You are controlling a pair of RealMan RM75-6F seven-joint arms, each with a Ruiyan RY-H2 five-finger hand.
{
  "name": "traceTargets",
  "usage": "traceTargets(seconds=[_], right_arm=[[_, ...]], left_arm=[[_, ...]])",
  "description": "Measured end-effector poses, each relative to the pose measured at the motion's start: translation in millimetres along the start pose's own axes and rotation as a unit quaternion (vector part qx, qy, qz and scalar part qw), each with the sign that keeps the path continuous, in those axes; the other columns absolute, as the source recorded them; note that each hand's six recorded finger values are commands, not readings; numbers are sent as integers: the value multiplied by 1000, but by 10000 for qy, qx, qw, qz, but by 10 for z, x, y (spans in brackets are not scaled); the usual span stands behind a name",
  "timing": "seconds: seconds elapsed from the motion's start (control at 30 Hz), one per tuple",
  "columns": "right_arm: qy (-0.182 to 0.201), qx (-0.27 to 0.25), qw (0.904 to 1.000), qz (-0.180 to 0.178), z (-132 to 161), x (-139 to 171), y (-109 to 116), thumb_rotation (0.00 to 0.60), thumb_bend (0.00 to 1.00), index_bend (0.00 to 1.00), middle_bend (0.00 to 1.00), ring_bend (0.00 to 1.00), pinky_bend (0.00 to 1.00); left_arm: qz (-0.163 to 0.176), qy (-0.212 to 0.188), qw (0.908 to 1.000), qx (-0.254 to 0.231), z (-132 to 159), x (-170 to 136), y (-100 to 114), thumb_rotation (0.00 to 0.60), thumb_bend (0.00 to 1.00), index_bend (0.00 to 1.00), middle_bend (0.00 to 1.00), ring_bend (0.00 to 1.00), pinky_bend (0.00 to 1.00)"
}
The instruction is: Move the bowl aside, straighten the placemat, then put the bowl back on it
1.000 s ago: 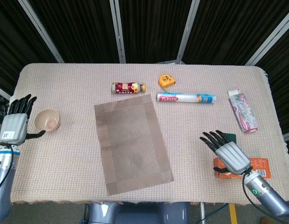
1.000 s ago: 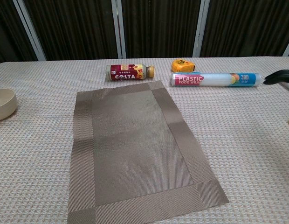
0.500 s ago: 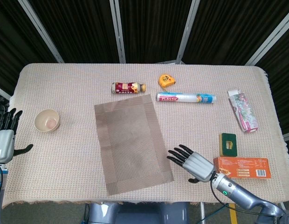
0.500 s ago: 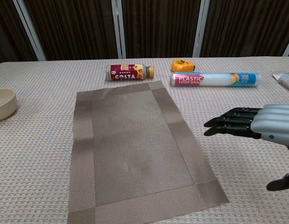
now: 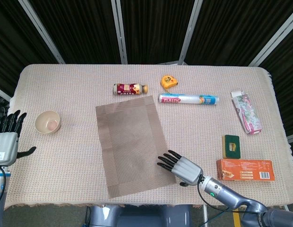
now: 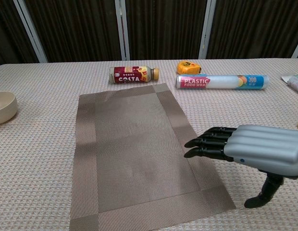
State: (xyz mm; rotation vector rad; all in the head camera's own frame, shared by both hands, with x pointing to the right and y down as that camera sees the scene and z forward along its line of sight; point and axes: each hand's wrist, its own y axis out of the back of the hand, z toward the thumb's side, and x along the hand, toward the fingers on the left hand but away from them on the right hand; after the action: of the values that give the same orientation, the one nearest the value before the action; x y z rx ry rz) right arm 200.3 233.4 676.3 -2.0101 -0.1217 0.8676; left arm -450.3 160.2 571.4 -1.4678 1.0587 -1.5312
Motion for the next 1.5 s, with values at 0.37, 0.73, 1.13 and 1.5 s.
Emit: traceTargets(seconds=[0.37, 0.73, 1.13, 1.5], right_arm=[[63, 65, 10000, -25, 109, -178, -126, 600, 0, 79, 0, 0, 0], [54, 31, 10000, -74, 146, -244, -142, 600, 0, 79, 0, 0, 0], [-8, -104, 9994, -320, 118, -286, -53, 600, 112, 127, 0, 0, 0], [-6, -290, 9988, -395, 103, -275, -79, 600, 368, 476, 0, 0, 0]], left_arm=[[10, 29, 10000, -6, -18, 10, -21, 600, 22, 0, 0, 0, 0], [-48, 51, 10000, -33, -37, 28, -36, 600, 23, 0, 0, 0, 0], [-104, 28, 9999, -49, -26, 19, -54, 600, 22, 0, 0, 0, 0], [-114, 7, 9999, -66, -11, 12, -53, 600, 22, 0, 0, 0, 0]])
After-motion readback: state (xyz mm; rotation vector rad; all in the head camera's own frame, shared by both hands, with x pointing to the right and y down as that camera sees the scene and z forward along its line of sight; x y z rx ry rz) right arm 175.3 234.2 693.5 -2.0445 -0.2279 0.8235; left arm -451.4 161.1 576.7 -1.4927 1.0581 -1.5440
